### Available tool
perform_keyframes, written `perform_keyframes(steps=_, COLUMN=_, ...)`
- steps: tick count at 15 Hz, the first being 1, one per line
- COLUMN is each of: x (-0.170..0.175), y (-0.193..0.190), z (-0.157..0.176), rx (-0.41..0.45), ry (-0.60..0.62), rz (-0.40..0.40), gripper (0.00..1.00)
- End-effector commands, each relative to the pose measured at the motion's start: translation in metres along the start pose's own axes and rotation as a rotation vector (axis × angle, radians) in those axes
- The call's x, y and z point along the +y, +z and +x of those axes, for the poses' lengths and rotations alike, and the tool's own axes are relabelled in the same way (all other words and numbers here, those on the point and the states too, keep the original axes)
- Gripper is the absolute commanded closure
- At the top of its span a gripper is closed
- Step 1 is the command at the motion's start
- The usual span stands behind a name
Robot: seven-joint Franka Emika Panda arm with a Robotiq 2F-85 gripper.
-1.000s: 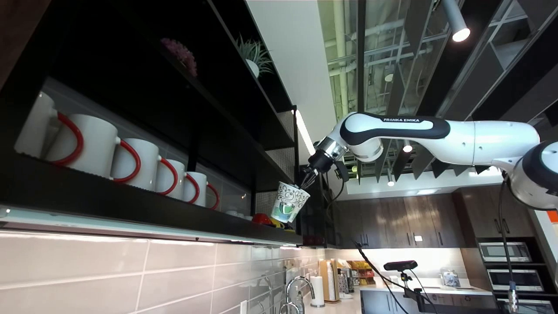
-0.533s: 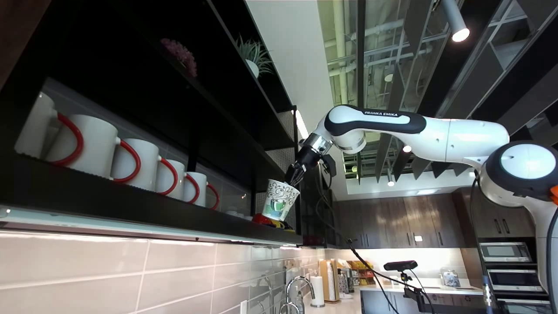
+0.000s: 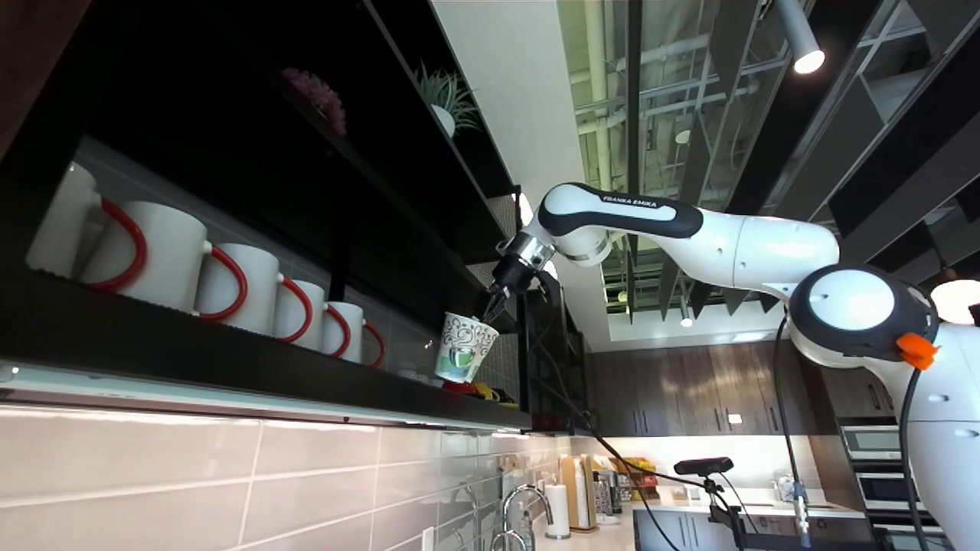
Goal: Put the mug cups on the shelf
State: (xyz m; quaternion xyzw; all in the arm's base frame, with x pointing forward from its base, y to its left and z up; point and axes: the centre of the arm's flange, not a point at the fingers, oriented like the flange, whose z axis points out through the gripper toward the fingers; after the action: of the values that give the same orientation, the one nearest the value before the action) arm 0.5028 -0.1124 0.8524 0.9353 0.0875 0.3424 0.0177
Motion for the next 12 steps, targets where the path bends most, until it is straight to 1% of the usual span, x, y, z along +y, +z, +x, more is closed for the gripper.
perform_keyframes(steps=1, x=0.012, y=-0.003, z=0.034, rx=-0.002, ry=-0.027, rz=0.024, gripper=0.99)
perform_keyframes(steps=7, x=0.019, y=0.013, z=0.046, rx=-0.01, ry=-0.017, rz=0.018, gripper=0.99)
perform_keyframes(steps=12, x=0.021, y=0.03, z=0.051, rx=-0.023, ry=0.009, rz=0.043, gripper=0.99)
